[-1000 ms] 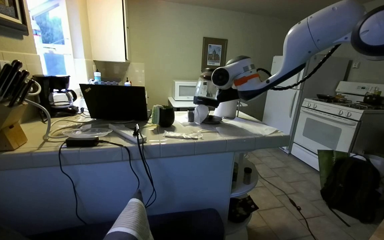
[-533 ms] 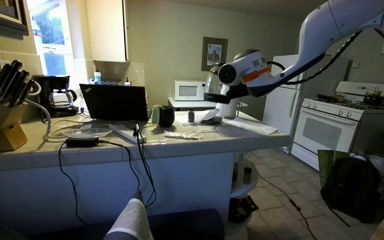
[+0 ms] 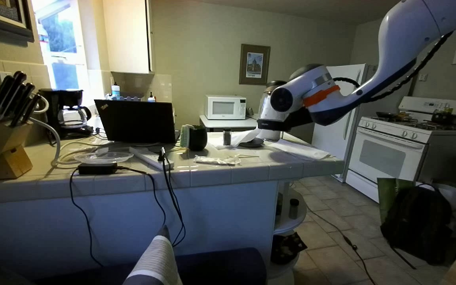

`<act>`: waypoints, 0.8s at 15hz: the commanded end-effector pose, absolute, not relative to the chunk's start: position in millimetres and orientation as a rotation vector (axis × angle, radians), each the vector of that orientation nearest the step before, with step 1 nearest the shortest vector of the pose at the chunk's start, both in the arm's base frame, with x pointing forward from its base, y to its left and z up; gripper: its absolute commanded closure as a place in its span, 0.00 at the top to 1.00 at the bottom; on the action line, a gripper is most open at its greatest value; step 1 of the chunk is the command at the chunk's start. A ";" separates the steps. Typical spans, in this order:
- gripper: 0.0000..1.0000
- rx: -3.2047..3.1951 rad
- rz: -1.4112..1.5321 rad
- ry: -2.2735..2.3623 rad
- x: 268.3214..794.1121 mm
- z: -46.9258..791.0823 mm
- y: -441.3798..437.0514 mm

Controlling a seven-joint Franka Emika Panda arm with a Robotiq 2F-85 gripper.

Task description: Move the coffee pot to the right edge of the counter

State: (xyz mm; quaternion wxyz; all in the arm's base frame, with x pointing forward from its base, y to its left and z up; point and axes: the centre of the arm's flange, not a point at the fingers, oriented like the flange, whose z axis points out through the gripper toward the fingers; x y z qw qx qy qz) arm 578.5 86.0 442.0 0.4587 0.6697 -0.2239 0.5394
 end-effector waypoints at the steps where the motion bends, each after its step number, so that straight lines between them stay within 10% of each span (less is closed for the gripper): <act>1: 0.15 1.540 1.377 -0.654 540.0 454.9 68.8; 12: 0.15 1.427 1.283 -0.695 536.3 405.1 19.8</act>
